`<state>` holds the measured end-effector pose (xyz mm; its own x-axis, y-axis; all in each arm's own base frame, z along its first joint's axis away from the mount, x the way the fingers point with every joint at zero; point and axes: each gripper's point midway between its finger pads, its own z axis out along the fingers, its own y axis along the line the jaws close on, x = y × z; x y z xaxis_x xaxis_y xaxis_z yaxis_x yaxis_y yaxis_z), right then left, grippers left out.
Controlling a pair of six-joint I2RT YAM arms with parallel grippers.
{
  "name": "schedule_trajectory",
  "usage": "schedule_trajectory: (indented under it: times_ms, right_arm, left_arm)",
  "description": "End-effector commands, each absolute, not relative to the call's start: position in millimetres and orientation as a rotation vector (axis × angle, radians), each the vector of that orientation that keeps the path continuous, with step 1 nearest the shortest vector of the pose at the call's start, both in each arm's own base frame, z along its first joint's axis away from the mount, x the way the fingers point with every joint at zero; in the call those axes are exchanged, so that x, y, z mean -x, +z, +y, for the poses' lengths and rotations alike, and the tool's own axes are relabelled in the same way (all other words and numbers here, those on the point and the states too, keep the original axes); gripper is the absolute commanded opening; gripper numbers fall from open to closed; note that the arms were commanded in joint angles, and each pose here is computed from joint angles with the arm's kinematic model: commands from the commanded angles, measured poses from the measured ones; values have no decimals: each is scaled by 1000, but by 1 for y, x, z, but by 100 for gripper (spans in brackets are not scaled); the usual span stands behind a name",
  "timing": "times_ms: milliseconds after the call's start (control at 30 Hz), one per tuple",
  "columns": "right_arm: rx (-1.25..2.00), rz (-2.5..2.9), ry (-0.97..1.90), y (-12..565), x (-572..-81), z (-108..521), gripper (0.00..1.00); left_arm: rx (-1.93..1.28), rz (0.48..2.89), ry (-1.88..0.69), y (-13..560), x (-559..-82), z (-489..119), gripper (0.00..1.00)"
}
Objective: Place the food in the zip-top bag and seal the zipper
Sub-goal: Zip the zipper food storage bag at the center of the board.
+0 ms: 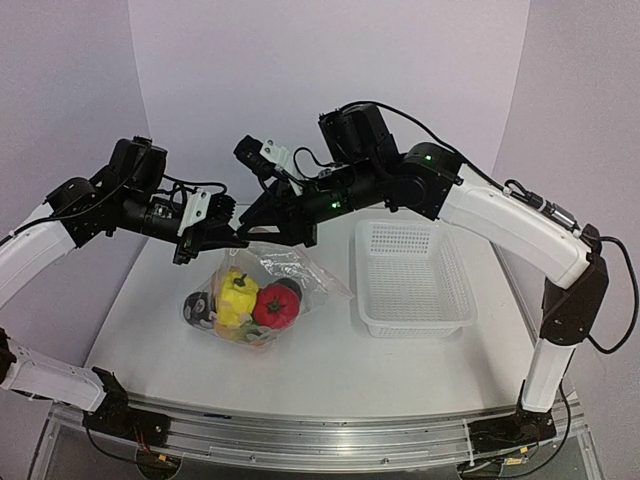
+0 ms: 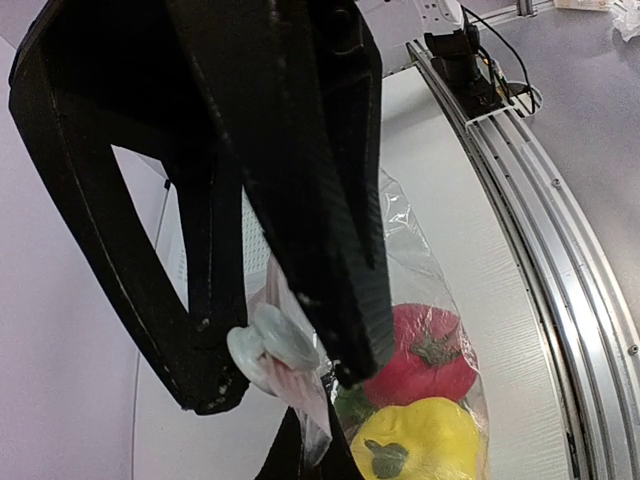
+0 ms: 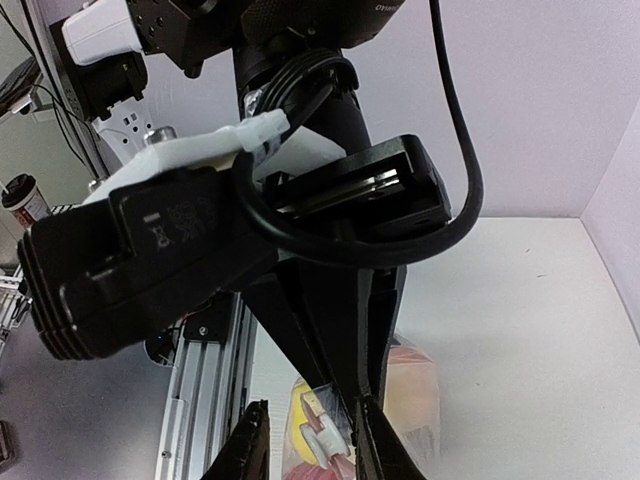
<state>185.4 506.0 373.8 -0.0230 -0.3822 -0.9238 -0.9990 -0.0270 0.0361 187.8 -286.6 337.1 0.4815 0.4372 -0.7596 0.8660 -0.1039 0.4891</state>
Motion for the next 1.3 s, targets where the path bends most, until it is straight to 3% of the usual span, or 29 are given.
schedule_trajectory:
  times_ms: [0, 367, 500, 600, 833, 867, 933, 967, 1000, 1033, 1133, 1267]
  right_arm:
    - [1516, 1459, 1060, 384, -180, 502, 27]
    - [1517, 1468, 1036, 379, -184, 500, 22]
    - [1518, 1477, 1024, 375, -186, 499, 13]
    - [1515, 1483, 1017, 375, -186, 495, 0]
    - [1487, 1516, 971, 371, -193, 493, 0]
    - [1482, 1518, 957, 370, -194, 494, 0]
    - [1483, 1506, 928, 370, -196, 497, 0]
    - [1483, 1494, 918, 370, -195, 497, 0]
    - [1482, 1484, 915, 372, -195, 498, 0]
    - [1481, 1475, 916, 373, -194, 498, 0]
    - [1476, 1459, 923, 377, -194, 498, 0]
    - [1472, 1441, 942, 382, -191, 498, 0]
  left_arm:
    - [-1688, 1003, -531, 375, -179, -286, 0]
    - [-1687, 998, -554, 379, -176, -287, 0]
    - [-1683, 1002, -564, 380, -175, -287, 0]
    - [-1679, 1016, -574, 380, -175, -286, 0]
    - [-1685, 1052, -609, 370, -174, -287, 0]
    - [-1689, 1062, -632, 367, -173, -288, 3]
    - [-1685, 1087, -674, 364, -171, -289, 34]
    - [-1676, 1101, -698, 364, -169, -290, 45]
    - [-1672, 1104, -718, 365, -168, -290, 47]
    - [-1668, 1104, -731, 366, -167, -291, 46]
    - [-1647, 1138, -748, 366, -170, -293, 27]
    - [-1646, 1209, -749, 355, -179, -296, 26]
